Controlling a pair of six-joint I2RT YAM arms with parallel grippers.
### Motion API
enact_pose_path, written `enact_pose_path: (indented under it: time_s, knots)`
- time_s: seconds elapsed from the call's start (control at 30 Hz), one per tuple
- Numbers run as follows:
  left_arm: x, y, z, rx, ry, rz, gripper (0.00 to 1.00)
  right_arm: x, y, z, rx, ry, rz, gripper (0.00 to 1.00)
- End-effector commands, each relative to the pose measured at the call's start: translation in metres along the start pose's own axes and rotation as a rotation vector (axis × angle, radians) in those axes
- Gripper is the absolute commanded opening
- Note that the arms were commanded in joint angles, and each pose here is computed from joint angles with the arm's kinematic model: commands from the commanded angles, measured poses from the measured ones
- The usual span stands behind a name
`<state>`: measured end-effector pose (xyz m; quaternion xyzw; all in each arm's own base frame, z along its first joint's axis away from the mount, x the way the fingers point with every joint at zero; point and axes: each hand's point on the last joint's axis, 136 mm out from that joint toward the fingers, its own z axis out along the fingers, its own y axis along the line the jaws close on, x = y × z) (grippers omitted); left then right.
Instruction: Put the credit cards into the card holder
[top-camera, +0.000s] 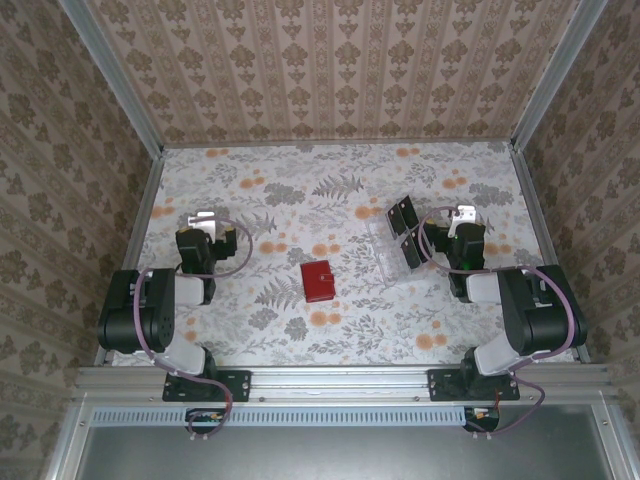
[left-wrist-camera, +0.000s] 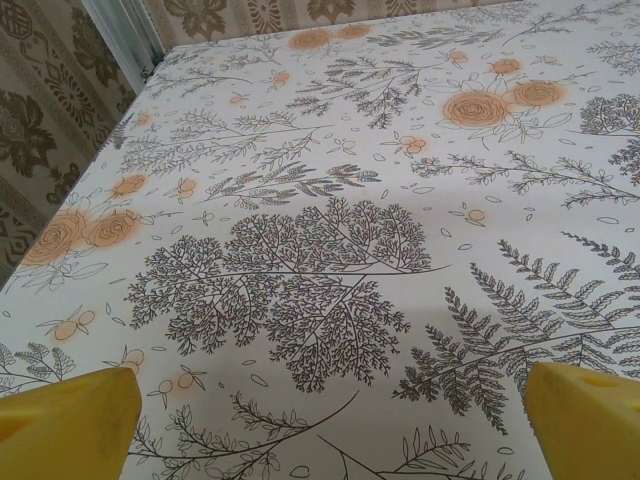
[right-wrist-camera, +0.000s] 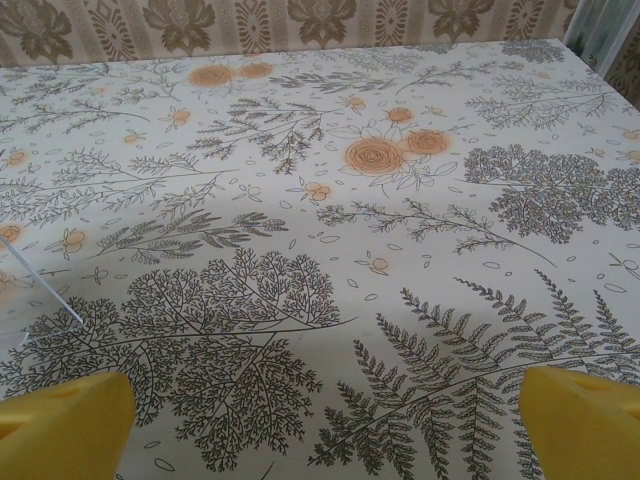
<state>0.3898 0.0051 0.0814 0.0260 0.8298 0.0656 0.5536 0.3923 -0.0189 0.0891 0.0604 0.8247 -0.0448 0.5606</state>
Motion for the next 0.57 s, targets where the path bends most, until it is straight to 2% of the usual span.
enact_pose_path:
  time_s: [0.0, 0.53]
  knots:
    - [-0.0168, 0.0003, 0.0028, 0.008, -0.048, -0.021, 1.0, -0.0108, 0.0043, 0.001, -0.02, -0.036, 0.002, 1.0]
    - [-0.0164, 0.0002, 0.0029, 0.007, -0.047, -0.02, 1.0, -0.0106, 0.0051, 0.0011, -0.025, -0.034, 0.0, 1.0]
